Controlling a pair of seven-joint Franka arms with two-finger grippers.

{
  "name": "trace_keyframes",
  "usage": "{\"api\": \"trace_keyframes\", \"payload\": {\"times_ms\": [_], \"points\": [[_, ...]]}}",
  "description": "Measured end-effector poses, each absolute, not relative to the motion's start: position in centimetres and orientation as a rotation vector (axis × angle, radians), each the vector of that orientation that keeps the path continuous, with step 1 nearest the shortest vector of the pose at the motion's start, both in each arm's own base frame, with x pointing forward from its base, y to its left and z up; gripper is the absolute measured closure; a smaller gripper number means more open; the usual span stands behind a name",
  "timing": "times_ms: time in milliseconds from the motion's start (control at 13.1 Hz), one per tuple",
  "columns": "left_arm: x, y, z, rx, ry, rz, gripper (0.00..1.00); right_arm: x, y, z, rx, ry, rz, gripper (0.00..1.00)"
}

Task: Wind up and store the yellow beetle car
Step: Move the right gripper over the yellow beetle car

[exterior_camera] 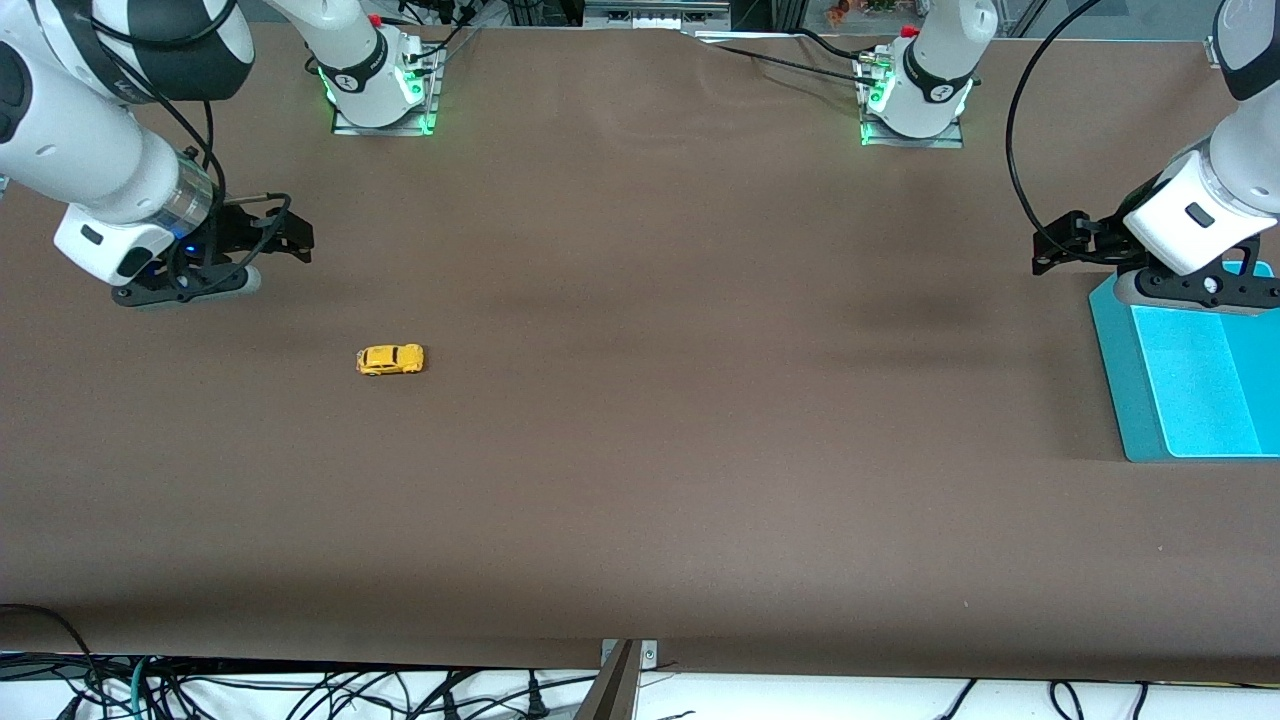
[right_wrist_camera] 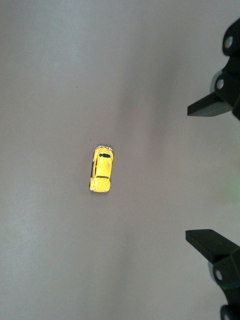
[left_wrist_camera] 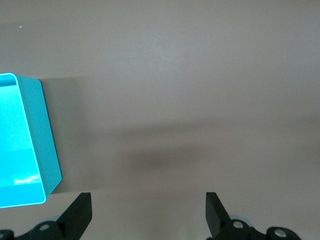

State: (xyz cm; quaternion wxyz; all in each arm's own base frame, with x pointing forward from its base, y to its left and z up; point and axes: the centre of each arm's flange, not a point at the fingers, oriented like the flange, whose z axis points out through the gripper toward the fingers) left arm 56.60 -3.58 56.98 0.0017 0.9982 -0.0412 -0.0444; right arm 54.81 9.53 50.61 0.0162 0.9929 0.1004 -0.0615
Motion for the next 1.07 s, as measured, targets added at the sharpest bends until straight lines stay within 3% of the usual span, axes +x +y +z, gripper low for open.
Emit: {"api": "trace_keyframes", "payload": {"times_ms": [535, 1070], "points": [[56.6, -3.6, 57.0, 3.132, -0.130, -0.139, 0.00, 54.3, 11.1, 44.0, 3.004, 0.855, -0.210, 0.00], [56.6, -3.6, 56.9, 3.132, -0.131, -0.142, 0.00, 56.4, 11.8, 36.6, 2.767, 1.541, -0.245, 0.00]]}}
